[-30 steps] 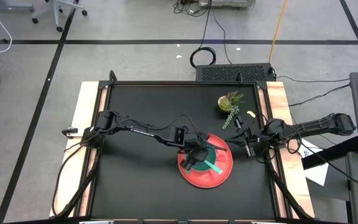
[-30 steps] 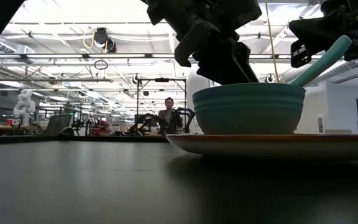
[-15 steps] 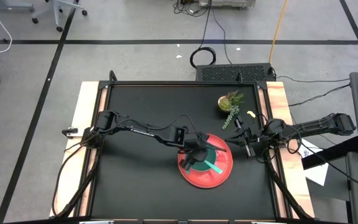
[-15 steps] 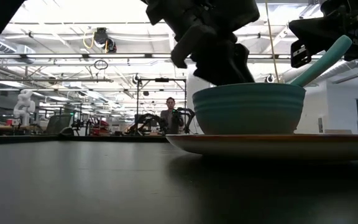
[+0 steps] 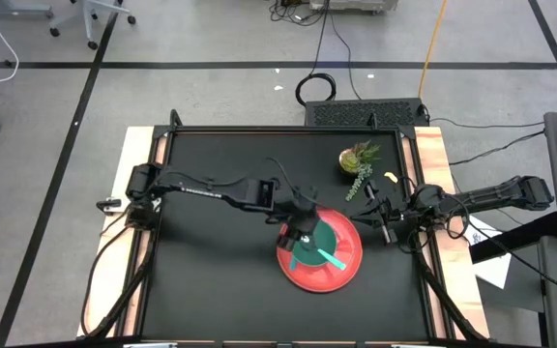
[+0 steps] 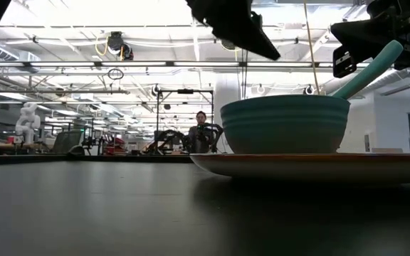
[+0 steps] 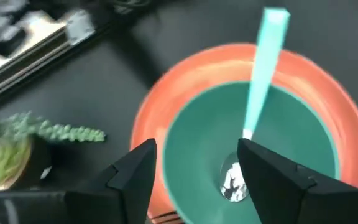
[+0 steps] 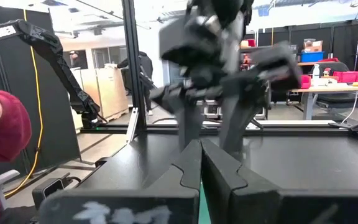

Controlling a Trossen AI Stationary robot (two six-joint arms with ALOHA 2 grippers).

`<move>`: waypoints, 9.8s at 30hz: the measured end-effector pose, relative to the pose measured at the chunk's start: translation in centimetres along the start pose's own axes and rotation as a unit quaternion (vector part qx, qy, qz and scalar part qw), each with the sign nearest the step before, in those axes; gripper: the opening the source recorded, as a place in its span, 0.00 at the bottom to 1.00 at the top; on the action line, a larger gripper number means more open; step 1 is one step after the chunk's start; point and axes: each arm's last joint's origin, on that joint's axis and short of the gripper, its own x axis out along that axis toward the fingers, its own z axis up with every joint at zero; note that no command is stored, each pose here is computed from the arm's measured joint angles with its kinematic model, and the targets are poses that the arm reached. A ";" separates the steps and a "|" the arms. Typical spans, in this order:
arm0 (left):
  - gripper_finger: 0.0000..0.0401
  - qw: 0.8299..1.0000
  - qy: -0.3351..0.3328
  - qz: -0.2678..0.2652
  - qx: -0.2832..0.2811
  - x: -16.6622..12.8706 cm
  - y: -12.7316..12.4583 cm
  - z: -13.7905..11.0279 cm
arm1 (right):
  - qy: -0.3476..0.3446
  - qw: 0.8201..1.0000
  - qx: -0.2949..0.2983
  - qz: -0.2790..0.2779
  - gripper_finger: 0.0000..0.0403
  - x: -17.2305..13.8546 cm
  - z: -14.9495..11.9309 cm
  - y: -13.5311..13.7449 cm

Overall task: Set table place
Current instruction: Return to Home Position

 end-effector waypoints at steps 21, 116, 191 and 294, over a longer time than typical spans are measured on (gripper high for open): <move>0.01 0.998 0.029 0.002 -0.047 -1.7 1.4 -1.0 | 0.005 1.000 0.000 0.000 0.00 0.0 -0.1 0.0; 0.00 0.886 -0.268 0.152 -0.347 -27.7 -7.8 -17.4 | 0.002 1.000 0.003 0.000 0.00 0.0 -0.1 0.0; 0.00 0.932 -0.278 0.160 -0.171 -18.4 -14.1 -26.6 | 0.037 0.997 -0.060 -0.012 0.00 -3.0 -0.3 -0.1; 0.08 0.929 -0.276 0.148 -0.195 -18.3 -14.2 -26.7 | -0.003 0.997 -0.054 0.049 0.00 -3.4 0.5 0.4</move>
